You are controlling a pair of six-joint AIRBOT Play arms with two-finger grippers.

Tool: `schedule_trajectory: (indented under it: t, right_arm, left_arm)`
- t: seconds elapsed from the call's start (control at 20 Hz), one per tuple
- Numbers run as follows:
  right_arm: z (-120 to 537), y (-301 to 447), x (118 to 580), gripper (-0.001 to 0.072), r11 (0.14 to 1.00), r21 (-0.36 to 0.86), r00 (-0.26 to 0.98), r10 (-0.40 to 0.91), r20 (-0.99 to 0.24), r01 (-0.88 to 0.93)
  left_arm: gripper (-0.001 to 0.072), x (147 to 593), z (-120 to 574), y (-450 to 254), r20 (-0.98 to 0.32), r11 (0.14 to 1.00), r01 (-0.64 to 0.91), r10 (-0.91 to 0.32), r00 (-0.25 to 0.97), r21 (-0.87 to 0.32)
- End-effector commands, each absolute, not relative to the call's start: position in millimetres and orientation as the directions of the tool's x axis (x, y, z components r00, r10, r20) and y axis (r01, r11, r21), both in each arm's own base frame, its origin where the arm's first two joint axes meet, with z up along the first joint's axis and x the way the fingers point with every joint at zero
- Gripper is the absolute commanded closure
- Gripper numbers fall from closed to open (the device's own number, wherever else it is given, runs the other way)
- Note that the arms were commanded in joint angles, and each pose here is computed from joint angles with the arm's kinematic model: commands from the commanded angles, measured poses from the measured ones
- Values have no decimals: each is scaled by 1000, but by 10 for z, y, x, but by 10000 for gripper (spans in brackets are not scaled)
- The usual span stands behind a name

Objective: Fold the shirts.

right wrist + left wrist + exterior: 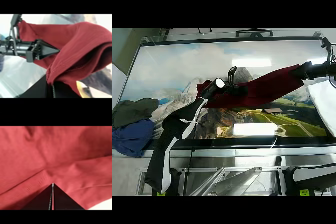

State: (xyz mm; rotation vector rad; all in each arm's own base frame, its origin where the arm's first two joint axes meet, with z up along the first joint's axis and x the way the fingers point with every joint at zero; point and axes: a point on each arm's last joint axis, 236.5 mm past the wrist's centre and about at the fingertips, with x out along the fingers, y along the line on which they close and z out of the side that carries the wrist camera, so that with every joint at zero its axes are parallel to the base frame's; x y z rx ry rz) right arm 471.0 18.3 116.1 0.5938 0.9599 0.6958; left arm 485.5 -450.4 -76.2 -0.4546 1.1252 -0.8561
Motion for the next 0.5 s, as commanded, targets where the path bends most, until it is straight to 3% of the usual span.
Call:
schedule_trajectory:
  t: [0.0,0.15,0.3,0.45]
  right_arm:
    - [1392,475,4706,687,559,773,375,814,-443,-300]
    - [1593,1125,4834,687,482,796,359,863,-356,-367]
    - [1568,2160,4992,687,467,776,360,873,-329,-424]
    - [1321,3656,4902,686,421,784,359,893,-271,-456]
  left_arm:
    - [697,4757,-63,-4390,-483,463,356,-875,37,-811]
    - [698,4753,1305,-3821,-208,196,398,-978,13,-896]
    - [698,4657,2604,-2970,74,-39,510,-996,47,-860]
    - [697,4434,3079,-2394,82,-34,605,-995,51,-796]
